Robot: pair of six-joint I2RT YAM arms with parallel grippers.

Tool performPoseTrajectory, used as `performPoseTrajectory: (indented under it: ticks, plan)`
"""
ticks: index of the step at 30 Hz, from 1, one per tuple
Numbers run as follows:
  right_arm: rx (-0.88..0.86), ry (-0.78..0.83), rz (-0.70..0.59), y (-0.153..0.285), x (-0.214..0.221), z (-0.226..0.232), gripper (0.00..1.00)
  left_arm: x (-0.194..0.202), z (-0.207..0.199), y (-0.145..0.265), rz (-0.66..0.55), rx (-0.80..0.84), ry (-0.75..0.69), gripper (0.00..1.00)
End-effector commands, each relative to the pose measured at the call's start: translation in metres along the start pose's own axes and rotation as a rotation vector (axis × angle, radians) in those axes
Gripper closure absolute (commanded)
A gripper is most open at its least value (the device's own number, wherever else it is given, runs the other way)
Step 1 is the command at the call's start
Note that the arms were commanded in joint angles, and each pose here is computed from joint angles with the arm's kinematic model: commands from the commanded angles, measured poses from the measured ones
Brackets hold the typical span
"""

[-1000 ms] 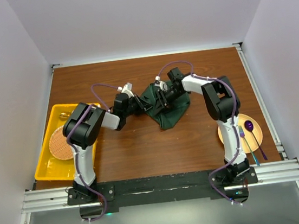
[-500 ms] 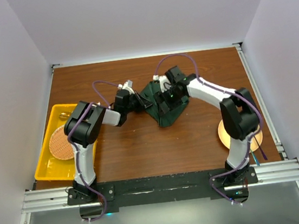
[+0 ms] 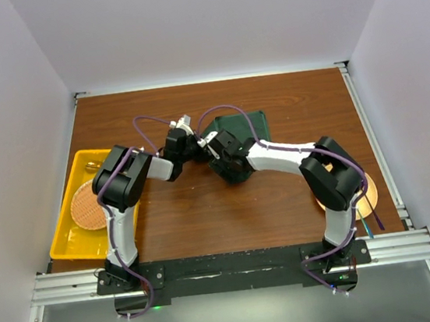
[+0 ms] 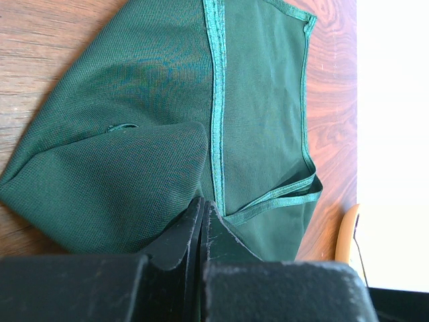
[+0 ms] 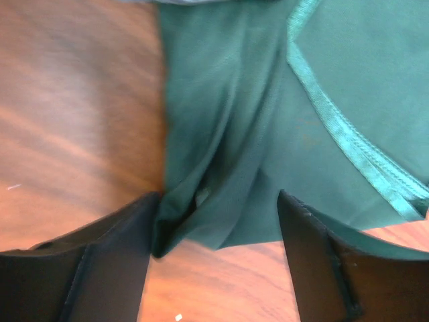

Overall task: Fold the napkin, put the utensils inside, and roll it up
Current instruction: Roll the napkin with the utensil

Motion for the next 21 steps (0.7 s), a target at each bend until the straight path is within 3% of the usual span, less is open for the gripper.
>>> performPoseTrajectory:
  ticks: [1, 2, 14, 21]
  plan:
    - [0.117, -0.012, -0.074, 0.003, -0.020, -0.009, 0.38, 0.032, 0.044, 0.002, 0.119, -0.169, 0.014, 1.00]
    - [0.110, -0.017, -0.066, 0.003, -0.019, -0.009, 0.44, 0.031, 0.045, 0.002, 0.120, -0.170, 0.014, 1.00]
    - [-0.028, -0.234, -0.074, 0.018, -0.025, -0.048, 0.50, 0.030, 0.047, 0.003, 0.129, -0.166, 0.007, 1.00]
    - [-0.088, -0.268, 0.023, -0.012, -0.011, -0.048, 0.78, 0.029, 0.048, 0.002, 0.135, -0.159, 0.009, 1.00]
Point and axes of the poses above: each gripper's point midway between its finger pads, its own y axis back along the fingers, its own z axis along the line the jaws close on, x = y × z, the point moved 6 cm from there along y, back along the fingers, and after that the axes turned 10 degrees about -y, right-handed, at the moved point
